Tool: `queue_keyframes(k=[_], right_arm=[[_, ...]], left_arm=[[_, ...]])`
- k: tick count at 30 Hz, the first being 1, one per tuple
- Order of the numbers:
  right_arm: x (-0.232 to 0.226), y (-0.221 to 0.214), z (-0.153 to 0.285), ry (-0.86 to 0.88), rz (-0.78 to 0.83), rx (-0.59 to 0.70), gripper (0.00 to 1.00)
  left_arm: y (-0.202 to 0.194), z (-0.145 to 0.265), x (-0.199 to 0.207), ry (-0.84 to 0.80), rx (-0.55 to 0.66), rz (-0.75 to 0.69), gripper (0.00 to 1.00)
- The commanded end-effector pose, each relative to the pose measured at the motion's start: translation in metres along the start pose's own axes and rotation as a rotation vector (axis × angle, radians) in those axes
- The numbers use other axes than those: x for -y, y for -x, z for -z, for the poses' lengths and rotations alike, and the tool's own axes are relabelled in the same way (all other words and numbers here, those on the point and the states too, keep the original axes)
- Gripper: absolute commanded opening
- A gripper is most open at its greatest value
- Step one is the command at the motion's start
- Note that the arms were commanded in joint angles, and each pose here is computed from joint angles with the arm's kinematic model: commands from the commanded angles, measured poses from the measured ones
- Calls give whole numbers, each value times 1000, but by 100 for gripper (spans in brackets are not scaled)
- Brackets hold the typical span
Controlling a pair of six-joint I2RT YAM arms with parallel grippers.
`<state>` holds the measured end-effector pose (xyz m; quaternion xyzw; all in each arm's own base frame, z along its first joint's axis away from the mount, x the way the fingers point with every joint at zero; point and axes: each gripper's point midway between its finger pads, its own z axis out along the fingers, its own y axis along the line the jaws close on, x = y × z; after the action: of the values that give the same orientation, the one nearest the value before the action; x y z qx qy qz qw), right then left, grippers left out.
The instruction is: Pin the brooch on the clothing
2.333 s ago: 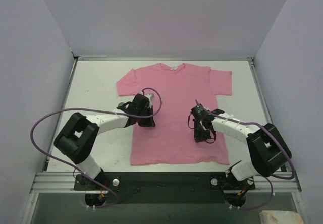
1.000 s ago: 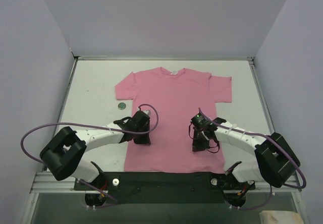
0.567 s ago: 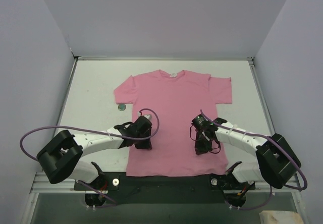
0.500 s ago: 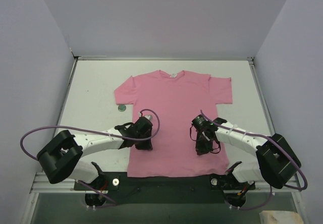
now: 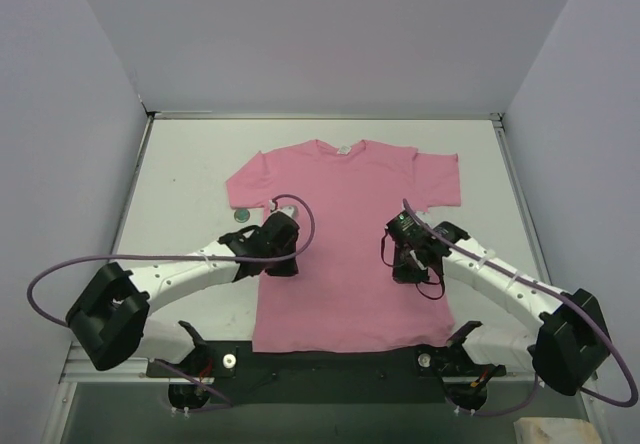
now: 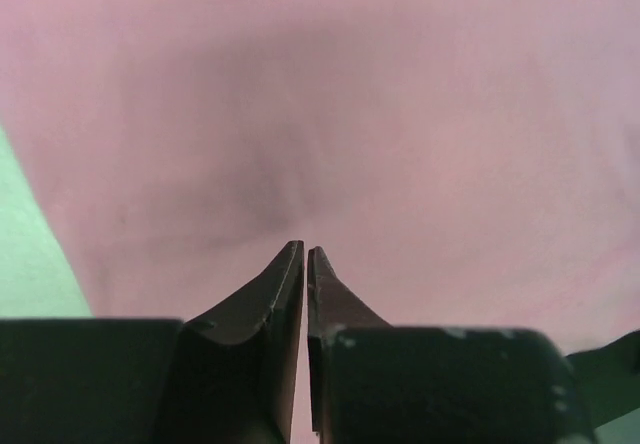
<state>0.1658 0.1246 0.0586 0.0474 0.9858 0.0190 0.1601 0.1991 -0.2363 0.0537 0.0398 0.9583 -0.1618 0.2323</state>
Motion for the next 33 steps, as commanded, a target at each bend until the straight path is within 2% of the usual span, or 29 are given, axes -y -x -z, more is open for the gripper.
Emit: queue_keyframes(k=[1, 5, 6, 8, 9, 10, 11, 13, 14, 16, 17, 19, 21, 24, 26, 27, 33], right_arm=[[-1, 20, 14, -8, 80, 57, 0], [-23, 38, 18, 59, 132, 85, 1], [-30, 43, 19, 82, 143, 93, 2], [-46, 52, 22, 149, 159, 118, 5], [-50, 57, 22, 163, 166, 134, 6], [-67, 65, 27, 233, 172, 156, 14], [-73, 69, 29, 261, 187, 166, 26], [-96, 81, 33, 343, 197, 193, 47], [-103, 84, 29, 355, 204, 188, 51], [-126, 96, 34, 440, 212, 212, 56], [-134, 96, 27, 459, 224, 194, 59], [-160, 101, 30, 563, 250, 208, 68], [-174, 106, 24, 596, 269, 202, 73], [-199, 120, 23, 645, 300, 202, 76], [-217, 130, 20, 672, 312, 198, 89], [-222, 134, 18, 681, 319, 194, 100], [-266, 152, 15, 821, 316, 203, 97]], left_arm=[[70, 23, 11, -116, 159, 25, 19], [112, 30, 0, -168, 241, 71, 30], [124, 31, -14, -154, 258, 109, 36], [138, 35, -16, -211, 280, 134, 38], [144, 36, -22, -214, 291, 151, 44], [152, 37, -38, -198, 314, 190, 49], [158, 39, -44, -197, 334, 206, 51], [172, 44, -69, -179, 379, 278, 62], [176, 45, -79, -176, 393, 310, 64], [177, 43, -93, -200, 409, 365, 65], [181, 44, -112, -188, 430, 436, 65], [179, 39, -126, -199, 427, 500, 66], [179, 34, -155, -189, 458, 596, 66], [172, 24, -179, -205, 460, 700, 67], [172, 21, -189, -199, 465, 722, 68], [170, 18, -196, -186, 463, 733, 68], [168, 12, -208, -141, 457, 707, 68]])
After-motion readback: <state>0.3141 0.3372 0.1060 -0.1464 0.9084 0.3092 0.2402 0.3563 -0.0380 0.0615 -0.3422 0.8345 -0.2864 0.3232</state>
